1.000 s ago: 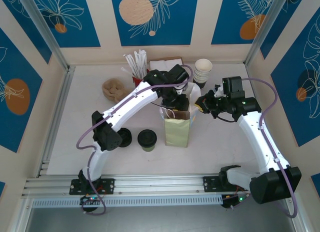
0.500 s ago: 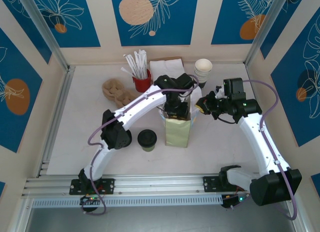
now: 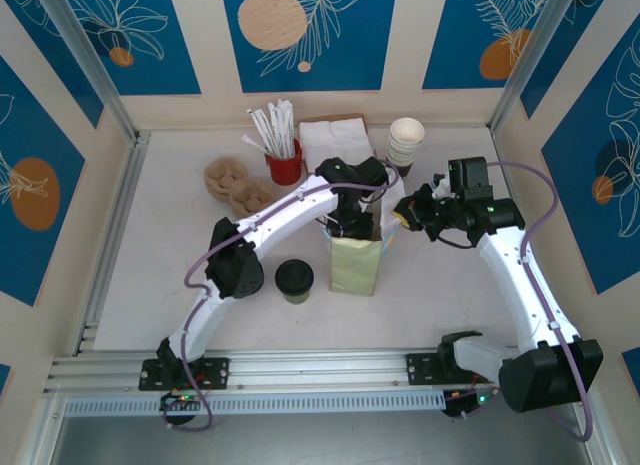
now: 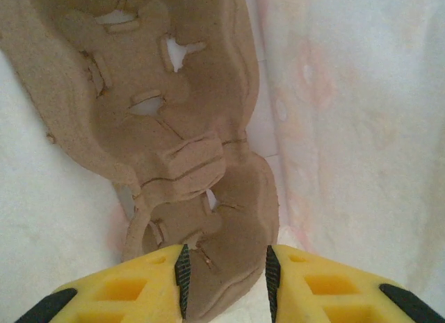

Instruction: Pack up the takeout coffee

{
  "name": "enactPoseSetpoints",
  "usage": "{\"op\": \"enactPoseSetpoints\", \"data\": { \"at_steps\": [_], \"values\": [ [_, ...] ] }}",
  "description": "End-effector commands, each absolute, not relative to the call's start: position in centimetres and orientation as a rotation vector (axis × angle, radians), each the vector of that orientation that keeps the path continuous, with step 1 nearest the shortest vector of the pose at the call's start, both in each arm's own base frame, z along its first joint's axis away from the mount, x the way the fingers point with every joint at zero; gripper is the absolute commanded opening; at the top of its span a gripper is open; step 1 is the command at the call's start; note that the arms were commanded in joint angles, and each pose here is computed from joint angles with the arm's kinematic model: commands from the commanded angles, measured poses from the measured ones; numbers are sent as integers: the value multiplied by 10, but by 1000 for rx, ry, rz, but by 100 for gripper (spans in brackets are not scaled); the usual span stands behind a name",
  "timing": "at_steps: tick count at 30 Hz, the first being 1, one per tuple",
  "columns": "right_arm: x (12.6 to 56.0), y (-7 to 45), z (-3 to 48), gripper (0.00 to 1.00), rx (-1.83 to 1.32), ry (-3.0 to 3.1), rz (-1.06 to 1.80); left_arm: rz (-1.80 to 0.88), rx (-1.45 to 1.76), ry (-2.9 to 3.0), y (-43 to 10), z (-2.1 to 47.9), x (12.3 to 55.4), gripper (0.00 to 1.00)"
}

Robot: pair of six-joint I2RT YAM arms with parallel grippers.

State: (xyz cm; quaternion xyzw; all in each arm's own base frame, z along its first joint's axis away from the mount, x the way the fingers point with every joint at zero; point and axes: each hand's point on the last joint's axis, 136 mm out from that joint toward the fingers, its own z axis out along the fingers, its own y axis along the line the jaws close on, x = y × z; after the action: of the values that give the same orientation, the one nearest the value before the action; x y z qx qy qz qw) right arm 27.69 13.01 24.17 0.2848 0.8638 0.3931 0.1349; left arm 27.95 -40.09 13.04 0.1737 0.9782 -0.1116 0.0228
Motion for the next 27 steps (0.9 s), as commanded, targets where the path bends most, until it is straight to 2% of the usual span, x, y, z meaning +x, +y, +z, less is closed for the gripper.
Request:
{"op": "enactPoseSetpoints", "data": {
  "at_steps": [1, 27],
  "values": [
    [265, 124, 237, 0, 854, 2535, 1107, -292, 547, 3055, -399, 110, 279, 35],
    [251, 120, 235, 0, 782, 2601, 1034, -336, 573, 3094, -410, 57, 263, 44]
  ]
}}
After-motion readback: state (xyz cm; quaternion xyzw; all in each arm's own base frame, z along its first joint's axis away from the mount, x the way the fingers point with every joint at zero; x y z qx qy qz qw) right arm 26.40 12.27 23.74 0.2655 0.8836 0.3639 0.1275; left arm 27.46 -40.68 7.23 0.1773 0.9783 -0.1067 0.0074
